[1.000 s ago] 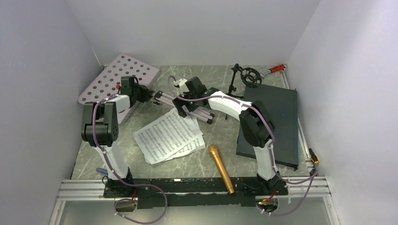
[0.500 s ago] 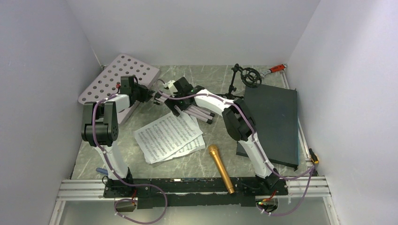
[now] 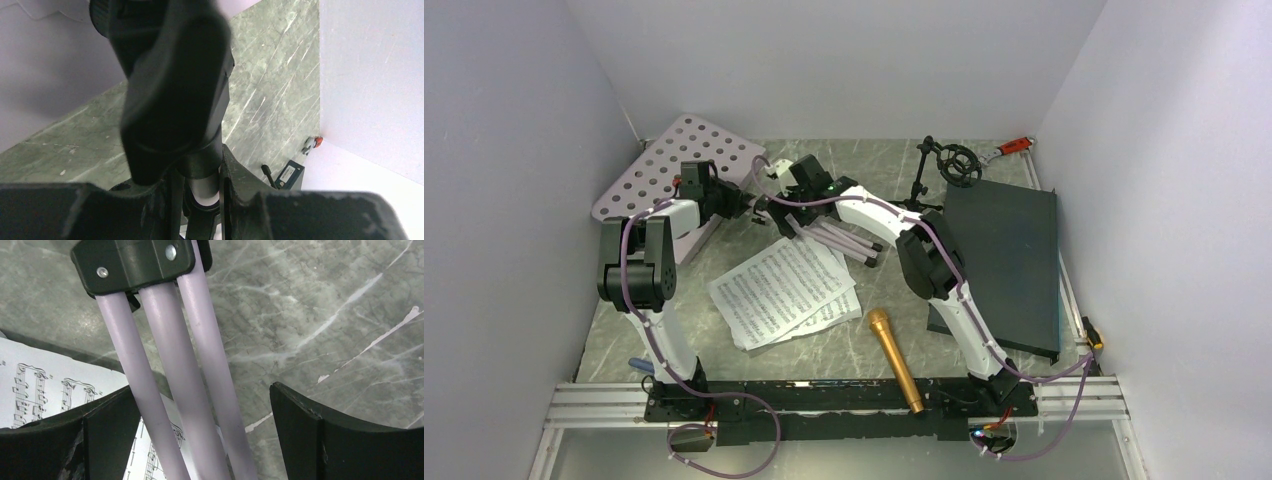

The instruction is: Set up the instrument practice props

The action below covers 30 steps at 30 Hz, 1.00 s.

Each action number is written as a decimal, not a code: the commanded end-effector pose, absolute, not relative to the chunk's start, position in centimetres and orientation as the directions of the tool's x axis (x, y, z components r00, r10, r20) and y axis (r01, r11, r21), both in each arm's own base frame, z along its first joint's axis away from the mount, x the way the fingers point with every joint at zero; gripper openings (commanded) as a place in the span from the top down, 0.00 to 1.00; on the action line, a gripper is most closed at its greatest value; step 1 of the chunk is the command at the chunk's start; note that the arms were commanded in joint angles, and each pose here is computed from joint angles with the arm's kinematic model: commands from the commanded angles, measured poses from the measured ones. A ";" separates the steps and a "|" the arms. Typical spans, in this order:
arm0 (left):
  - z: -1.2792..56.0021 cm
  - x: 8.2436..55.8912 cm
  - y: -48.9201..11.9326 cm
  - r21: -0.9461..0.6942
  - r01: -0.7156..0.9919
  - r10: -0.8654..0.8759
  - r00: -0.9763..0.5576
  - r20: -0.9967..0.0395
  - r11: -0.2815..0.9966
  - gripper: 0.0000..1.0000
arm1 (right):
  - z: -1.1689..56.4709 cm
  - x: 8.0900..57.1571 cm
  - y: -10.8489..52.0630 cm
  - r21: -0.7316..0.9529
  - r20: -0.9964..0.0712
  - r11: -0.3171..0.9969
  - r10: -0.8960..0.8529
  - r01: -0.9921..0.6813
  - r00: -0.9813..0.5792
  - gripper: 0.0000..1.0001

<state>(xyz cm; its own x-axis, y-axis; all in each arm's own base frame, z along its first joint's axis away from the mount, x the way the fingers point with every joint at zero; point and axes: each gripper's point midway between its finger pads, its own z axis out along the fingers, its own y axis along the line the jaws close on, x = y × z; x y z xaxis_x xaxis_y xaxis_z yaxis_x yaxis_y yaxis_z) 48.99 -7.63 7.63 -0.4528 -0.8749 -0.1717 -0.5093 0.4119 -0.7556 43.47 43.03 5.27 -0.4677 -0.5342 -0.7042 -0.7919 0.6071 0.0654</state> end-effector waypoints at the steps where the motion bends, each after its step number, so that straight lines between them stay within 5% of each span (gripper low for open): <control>1: 12.8 50.8 -9.1 -0.824 -0.282 -0.802 -0.515 -0.302 0.492 0.97 | 7.5 44.4 44.6 0.092 -0.767 0.600 -0.467 -0.795 -0.441 0.03; 11: 15.4 51.1 -9.5 -0.844 -0.223 -0.790 -0.524 -0.318 0.487 0.97 | 5.4 45.8 44.0 0.027 -0.744 0.625 -0.509 -0.780 -0.434 0.16; 17: 16.8 51.0 -9.6 -0.849 -0.197 -0.784 -0.524 -0.331 0.490 0.97 | 5.8 46.1 44.0 0.012 -0.750 0.625 -0.511 -0.781 -0.421 0.44; 25: 18.9 50.2 -11.8 -0.846 -0.139 -0.749 -0.553 -0.365 0.515 0.97 | 7.9 46.6 43.8 0.000 -0.779 0.650 -0.477 -0.760 -0.407 0.99; 30: 21.5 49.8 -12.0 -0.823 -0.085 -0.721 -0.539 -0.436 0.561 0.97 | 9.1 47.1 43.3 -0.024 -0.789 0.674 -0.467 -0.738 -0.400 1.00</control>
